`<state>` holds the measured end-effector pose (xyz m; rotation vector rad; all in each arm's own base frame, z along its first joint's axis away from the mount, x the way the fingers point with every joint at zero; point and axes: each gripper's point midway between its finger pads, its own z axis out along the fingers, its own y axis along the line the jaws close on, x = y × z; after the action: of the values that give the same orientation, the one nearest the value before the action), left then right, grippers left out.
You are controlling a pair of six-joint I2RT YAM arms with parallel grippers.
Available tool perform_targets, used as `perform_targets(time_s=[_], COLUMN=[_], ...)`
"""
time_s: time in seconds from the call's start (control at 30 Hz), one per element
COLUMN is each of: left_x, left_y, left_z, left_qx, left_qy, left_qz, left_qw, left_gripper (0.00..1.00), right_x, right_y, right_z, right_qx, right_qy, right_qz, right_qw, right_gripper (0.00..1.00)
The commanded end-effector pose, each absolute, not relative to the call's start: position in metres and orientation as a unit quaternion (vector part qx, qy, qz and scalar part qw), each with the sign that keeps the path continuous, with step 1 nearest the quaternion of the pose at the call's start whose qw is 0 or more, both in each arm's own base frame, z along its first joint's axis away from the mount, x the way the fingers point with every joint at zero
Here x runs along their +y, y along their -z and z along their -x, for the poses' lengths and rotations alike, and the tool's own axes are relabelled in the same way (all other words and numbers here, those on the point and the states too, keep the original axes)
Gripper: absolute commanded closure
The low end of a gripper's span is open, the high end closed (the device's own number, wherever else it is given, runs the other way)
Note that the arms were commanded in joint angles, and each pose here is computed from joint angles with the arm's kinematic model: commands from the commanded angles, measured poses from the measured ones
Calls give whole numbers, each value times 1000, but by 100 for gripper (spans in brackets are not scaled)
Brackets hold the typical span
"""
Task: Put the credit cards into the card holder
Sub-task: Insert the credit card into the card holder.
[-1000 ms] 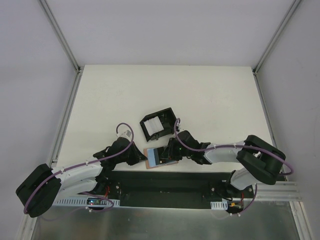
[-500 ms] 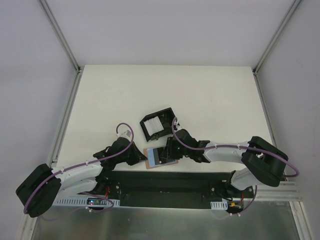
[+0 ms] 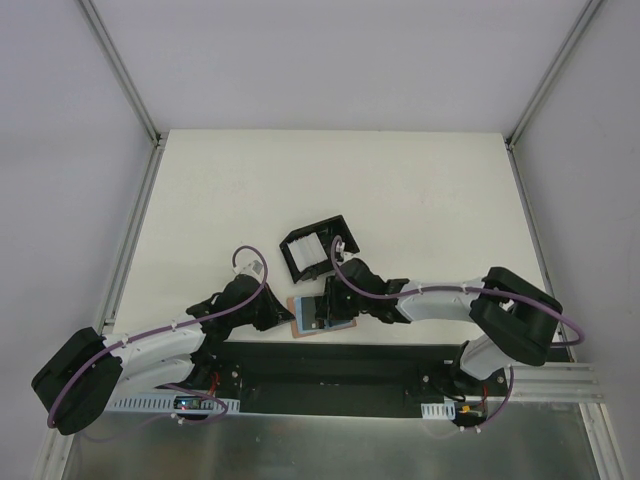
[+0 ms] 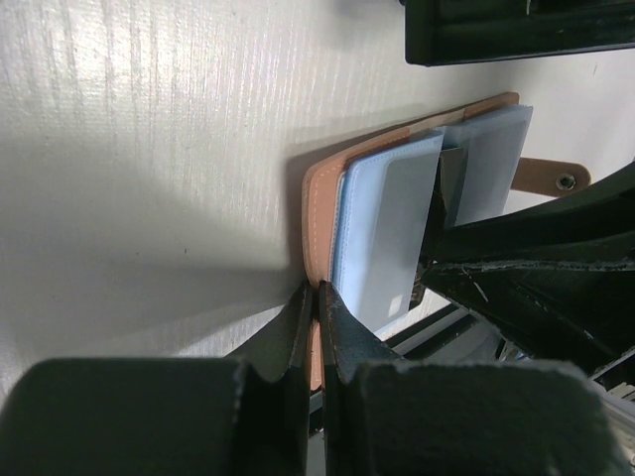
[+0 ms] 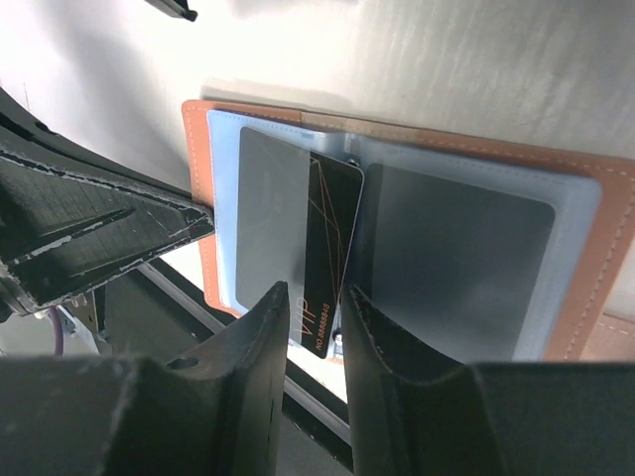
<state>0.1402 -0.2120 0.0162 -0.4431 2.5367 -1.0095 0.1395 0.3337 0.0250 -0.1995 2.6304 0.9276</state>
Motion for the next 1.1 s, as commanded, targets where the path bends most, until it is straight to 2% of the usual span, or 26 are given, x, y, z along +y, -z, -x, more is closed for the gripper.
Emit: perform_targets(time_s=[0.0, 0.5, 0.8, 1.07], left_x=[-205, -204, -203, -204], left_y=[-6, -5, -5, -4], left_z=[-135, -135, -134, -134], left_qx=[909, 909, 911, 913], left_qy=[341, 341, 340, 338], left_qz=[158, 157, 148, 137], left_qw=[179, 179, 182, 181], left_gripper=[100, 100, 100, 100], right_x=[338, 353, 352, 363], right_y=[-21, -35, -37, -48], right_z=[-134, -139, -138, -139], right_qx=[931, 912, 896, 872], right_qy=[-311, -328, -308, -325], right_qz=[97, 146, 210, 257], right_qw=[164, 199, 242, 260], right_gripper=[70, 68, 69, 66])
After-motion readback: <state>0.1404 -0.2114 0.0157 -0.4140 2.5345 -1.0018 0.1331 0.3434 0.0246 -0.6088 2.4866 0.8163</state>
